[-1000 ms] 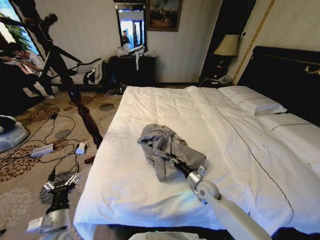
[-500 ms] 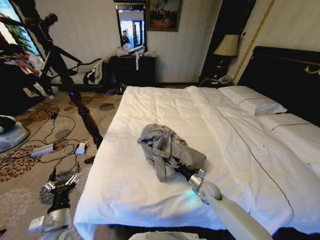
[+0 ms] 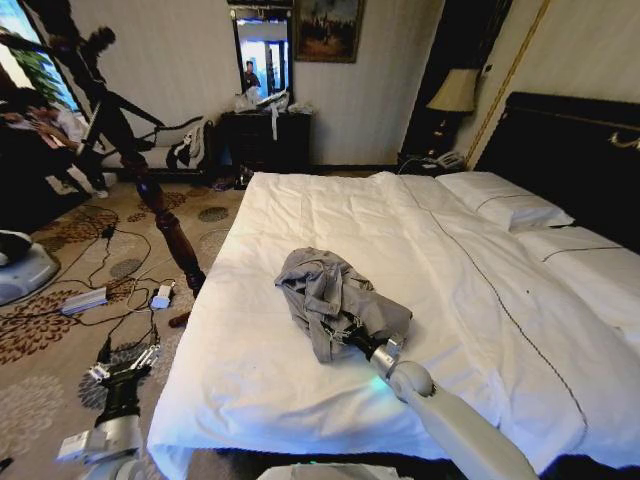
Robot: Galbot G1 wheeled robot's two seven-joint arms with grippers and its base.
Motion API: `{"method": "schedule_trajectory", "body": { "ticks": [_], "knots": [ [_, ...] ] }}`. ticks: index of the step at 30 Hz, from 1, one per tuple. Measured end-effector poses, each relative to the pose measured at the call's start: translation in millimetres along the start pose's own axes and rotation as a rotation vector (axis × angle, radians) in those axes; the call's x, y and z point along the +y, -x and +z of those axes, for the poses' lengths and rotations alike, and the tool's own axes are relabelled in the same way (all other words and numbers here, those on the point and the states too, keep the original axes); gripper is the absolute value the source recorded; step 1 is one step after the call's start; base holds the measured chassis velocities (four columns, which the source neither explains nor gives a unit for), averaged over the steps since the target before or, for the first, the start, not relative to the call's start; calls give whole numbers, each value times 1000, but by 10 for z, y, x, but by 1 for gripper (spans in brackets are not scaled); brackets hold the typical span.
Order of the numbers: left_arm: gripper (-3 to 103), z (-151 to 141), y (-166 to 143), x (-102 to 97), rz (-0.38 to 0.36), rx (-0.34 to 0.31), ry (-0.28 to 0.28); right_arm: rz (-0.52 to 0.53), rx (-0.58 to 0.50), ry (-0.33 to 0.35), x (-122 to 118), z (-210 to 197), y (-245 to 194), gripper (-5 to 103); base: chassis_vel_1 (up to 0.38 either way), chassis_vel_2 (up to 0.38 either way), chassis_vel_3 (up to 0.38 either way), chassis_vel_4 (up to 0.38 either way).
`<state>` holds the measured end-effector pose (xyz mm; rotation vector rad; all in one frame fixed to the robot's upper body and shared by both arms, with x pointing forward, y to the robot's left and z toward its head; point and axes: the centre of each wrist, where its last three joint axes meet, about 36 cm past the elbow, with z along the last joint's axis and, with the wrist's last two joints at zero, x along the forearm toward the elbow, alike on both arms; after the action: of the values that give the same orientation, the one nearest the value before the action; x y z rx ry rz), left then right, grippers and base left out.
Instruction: Pick up the clothes from the bed and hang them on the clothes hanger.
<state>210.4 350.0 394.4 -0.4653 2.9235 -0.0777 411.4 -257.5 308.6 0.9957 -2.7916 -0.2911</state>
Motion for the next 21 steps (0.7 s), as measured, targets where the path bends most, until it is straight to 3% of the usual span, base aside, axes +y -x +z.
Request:
{"method": "schedule_trajectory", "body": {
  "ticks": [6, 12, 18, 21],
  "knots": [
    [100, -8, -2, 24, -6, 0, 3, -32, -46, 118, 75, -6, 103, 100, 0, 0, 0, 0],
    [100, -17, -13, 42, -11, 0, 1, -70, -52, 125, 70, -3, 129, 100, 0, 0, 0, 0],
    [100, -25, -22, 68, -17, 2, 5, -78, -52, 112, 52, 0, 119, 82, 0, 0, 0, 0],
    [100, -23, -21, 62, -18, 2, 3, -65, -42, 84, 44, -3, 117, 65, 0, 0, 0, 0]
  ]
}}
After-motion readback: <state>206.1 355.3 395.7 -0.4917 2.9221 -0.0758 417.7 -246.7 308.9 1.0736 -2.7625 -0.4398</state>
